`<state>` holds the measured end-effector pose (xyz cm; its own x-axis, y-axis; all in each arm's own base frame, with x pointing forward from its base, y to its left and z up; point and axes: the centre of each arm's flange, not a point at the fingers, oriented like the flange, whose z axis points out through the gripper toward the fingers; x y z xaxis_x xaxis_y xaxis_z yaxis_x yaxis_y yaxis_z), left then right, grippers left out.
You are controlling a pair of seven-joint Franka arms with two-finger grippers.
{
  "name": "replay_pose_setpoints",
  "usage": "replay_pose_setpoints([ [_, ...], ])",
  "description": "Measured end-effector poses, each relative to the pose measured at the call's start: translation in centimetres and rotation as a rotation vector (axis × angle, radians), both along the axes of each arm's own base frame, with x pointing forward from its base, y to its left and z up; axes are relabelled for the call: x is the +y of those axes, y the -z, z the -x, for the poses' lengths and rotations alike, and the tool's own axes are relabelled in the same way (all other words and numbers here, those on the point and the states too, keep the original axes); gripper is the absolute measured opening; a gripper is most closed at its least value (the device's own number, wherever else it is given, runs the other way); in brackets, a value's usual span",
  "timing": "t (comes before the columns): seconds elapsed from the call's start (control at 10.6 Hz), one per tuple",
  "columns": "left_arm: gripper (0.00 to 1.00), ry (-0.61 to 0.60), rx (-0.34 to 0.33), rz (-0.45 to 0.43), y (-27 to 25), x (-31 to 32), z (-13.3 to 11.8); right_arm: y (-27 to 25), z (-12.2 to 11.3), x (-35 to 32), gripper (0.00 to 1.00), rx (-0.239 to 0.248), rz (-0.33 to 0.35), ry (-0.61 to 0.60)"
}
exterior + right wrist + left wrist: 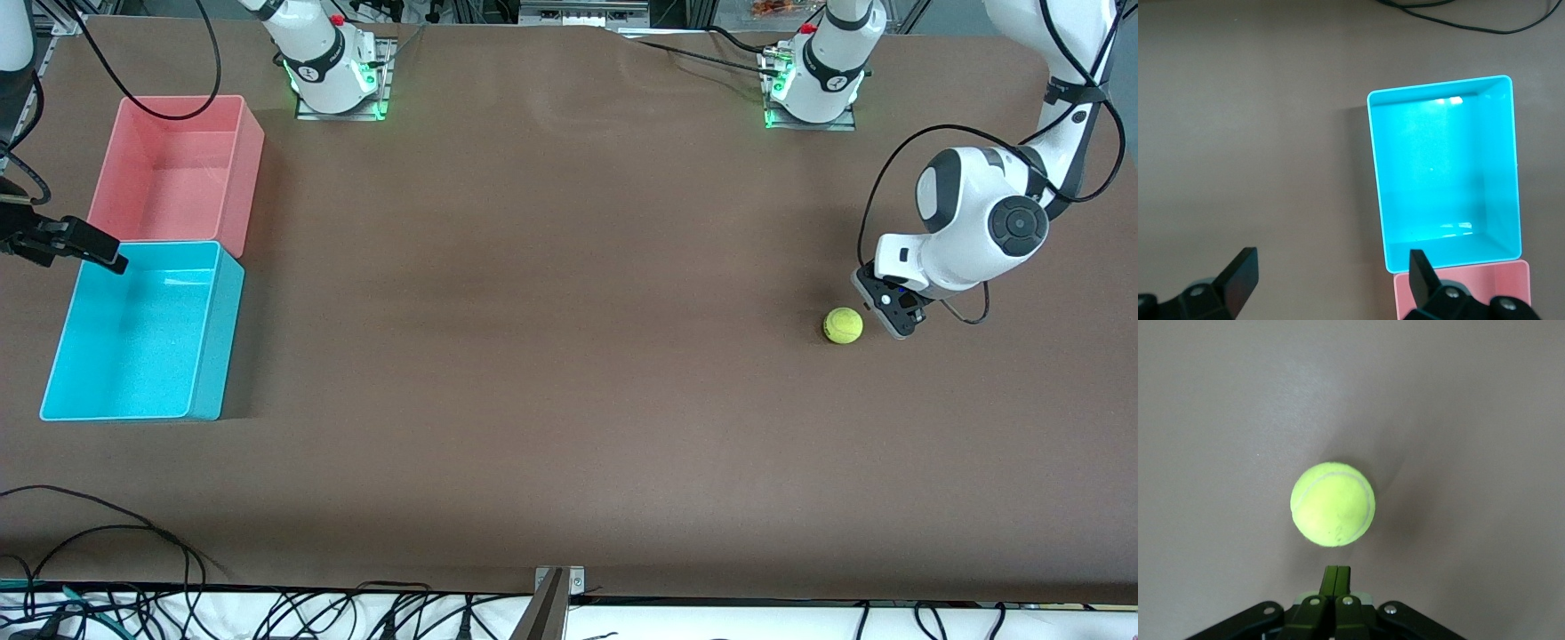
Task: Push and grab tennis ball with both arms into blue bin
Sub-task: 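Lower the left gripper against the tennis ball's side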
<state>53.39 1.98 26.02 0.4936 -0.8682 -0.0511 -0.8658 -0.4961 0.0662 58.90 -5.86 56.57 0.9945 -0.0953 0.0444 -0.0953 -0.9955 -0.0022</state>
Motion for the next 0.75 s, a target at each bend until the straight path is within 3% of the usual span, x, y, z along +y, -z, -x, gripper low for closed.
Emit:
replay_pose_setpoints([
  [0.38,0.01,0.267,-0.065,0.004,1.4,2.6,-0.7,0.1,0.0,0.0,1.00,0.001,0.000,0.000],
  [0.75,0.01,0.297,-0.062,0.005,3.6,3.2,-0.7,0.2,-0.1,-0.1,1.00,-0.001,-0.036,0.012],
])
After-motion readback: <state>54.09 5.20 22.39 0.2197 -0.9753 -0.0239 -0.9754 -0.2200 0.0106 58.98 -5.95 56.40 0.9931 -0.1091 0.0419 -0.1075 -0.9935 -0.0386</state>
